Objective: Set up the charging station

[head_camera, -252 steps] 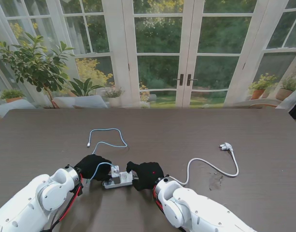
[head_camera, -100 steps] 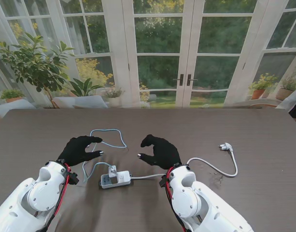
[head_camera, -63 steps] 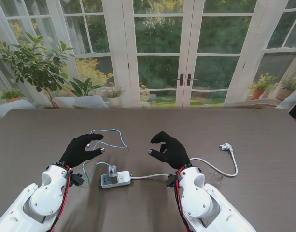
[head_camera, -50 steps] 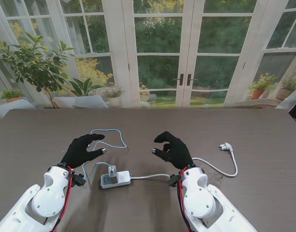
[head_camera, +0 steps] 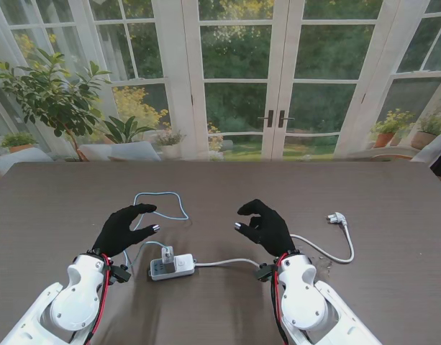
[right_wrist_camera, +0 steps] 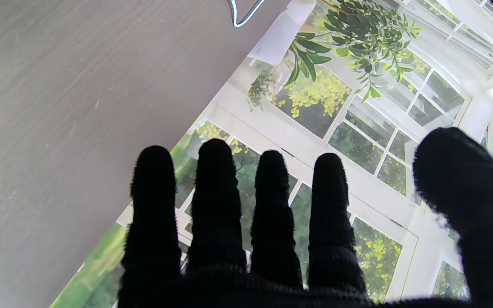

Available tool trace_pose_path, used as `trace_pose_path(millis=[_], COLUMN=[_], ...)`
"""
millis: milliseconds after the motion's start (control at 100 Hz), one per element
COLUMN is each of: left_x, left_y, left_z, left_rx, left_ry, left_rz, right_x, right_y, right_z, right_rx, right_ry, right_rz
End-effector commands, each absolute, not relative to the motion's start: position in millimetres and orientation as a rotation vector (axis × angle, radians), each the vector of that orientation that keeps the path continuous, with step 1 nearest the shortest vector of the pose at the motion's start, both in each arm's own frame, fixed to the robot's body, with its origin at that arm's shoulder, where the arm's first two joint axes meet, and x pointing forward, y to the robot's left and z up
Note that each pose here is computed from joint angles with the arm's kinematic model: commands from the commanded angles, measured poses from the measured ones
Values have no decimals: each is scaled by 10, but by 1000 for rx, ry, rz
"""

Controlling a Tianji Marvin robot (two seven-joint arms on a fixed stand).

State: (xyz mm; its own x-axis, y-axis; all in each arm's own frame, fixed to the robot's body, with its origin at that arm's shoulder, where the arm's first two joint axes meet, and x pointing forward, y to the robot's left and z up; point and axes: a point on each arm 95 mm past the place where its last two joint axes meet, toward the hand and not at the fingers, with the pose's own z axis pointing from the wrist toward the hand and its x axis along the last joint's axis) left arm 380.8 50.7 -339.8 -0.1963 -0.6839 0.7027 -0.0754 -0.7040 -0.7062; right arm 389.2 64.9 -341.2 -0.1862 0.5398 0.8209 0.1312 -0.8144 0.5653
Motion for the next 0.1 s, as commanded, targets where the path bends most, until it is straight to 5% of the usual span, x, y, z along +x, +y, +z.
trace_pose_path(millis=[0,90], left_x=[3784,3773], left_y=[466,467], left_z=[-3414,-3416], left_rx=[-1675,-1678], left_ry=[890,891], left_rz=[-1952,-1948], right_x=[3855,3854], right_y=[670,664], right_z=[-3434,-3416], right_rx=[1800,1793], right_ry=[792,786], right_rz=[2081,2077])
